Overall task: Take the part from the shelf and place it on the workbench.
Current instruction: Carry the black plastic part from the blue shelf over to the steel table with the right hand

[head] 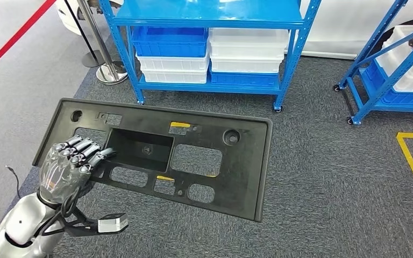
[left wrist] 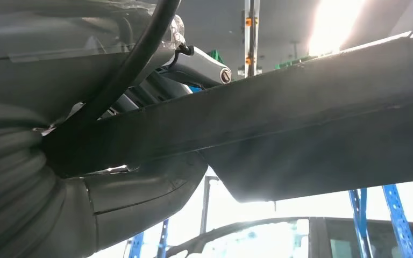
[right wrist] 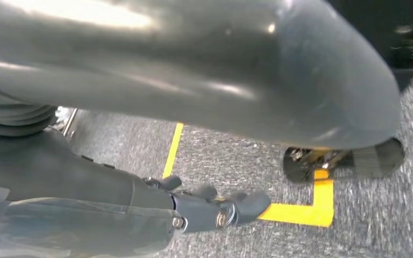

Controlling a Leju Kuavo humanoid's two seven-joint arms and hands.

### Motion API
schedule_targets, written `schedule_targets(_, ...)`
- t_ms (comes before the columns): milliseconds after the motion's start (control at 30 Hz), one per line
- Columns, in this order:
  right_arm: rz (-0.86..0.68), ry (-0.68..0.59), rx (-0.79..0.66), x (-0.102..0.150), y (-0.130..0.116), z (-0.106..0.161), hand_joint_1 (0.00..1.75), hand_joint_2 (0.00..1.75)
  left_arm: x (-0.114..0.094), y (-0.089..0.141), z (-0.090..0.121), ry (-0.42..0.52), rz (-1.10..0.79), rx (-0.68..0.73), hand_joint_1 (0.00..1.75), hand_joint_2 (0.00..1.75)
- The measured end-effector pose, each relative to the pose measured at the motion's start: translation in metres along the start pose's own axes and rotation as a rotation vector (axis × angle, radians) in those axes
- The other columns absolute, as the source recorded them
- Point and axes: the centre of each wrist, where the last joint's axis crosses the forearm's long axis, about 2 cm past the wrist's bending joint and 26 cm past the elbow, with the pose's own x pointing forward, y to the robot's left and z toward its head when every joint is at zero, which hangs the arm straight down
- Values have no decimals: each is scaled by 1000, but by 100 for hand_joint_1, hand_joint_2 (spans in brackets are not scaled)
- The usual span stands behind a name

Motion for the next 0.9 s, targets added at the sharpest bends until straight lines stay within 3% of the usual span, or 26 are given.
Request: schedule_targets(900, -4, -3, 7, -2, 1, 0, 0, 0, -2, -1, 18, 171, 104, -98, 175, 175)
